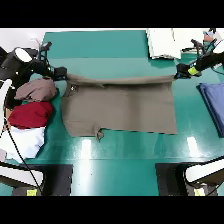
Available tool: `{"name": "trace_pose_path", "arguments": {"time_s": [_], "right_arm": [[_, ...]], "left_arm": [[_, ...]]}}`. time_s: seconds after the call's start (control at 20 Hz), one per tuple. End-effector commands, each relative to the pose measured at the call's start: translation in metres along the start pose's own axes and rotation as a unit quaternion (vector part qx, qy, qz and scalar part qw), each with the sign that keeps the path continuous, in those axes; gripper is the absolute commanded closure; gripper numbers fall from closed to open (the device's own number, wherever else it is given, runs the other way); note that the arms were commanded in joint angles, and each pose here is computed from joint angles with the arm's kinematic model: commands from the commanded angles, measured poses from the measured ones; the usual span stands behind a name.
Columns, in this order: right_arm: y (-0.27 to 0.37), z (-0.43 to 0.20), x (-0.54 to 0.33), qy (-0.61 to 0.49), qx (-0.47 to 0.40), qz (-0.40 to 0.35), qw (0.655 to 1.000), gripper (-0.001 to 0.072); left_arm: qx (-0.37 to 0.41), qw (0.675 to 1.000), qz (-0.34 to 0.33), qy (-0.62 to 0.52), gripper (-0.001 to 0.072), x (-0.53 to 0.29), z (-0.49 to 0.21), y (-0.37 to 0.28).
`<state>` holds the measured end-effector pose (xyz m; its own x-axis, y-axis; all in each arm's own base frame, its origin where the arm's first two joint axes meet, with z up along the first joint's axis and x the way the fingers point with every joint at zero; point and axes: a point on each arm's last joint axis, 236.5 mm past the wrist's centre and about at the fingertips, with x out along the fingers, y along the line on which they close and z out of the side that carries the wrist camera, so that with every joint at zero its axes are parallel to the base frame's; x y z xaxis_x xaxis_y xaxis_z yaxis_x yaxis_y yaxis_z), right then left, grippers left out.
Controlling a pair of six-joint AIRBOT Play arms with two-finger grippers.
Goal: Fold the shirts.
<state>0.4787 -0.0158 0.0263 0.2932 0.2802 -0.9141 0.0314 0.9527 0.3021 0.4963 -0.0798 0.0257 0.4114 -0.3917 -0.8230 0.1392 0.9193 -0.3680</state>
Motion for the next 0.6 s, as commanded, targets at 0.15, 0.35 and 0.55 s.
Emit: {"name": "trace_pose_path", "arguments": {"time_s": [0.15,0.35,0.55], "right_arm": [[-0.005,-0.033,0.023,0.028,0.02,0.0,0.999,0.0373],[0.008,-0.051,-0.01,0.045,0.001,0.005,0.999,0.0373],[0.027,-0.084,-0.041,0.036,-0.011,0.007,0.999,0.0373]], "left_arm": [[-0.03,0.998,-0.002,0.055,0.021,0.025,-0.045,0.012],[-0.027,0.996,0.011,0.084,0.0144,-0.008,-0.06,0.004],[-0.03,0.989,0.049,0.133,0.0144,-0.041,-0.141,0.009]]}}
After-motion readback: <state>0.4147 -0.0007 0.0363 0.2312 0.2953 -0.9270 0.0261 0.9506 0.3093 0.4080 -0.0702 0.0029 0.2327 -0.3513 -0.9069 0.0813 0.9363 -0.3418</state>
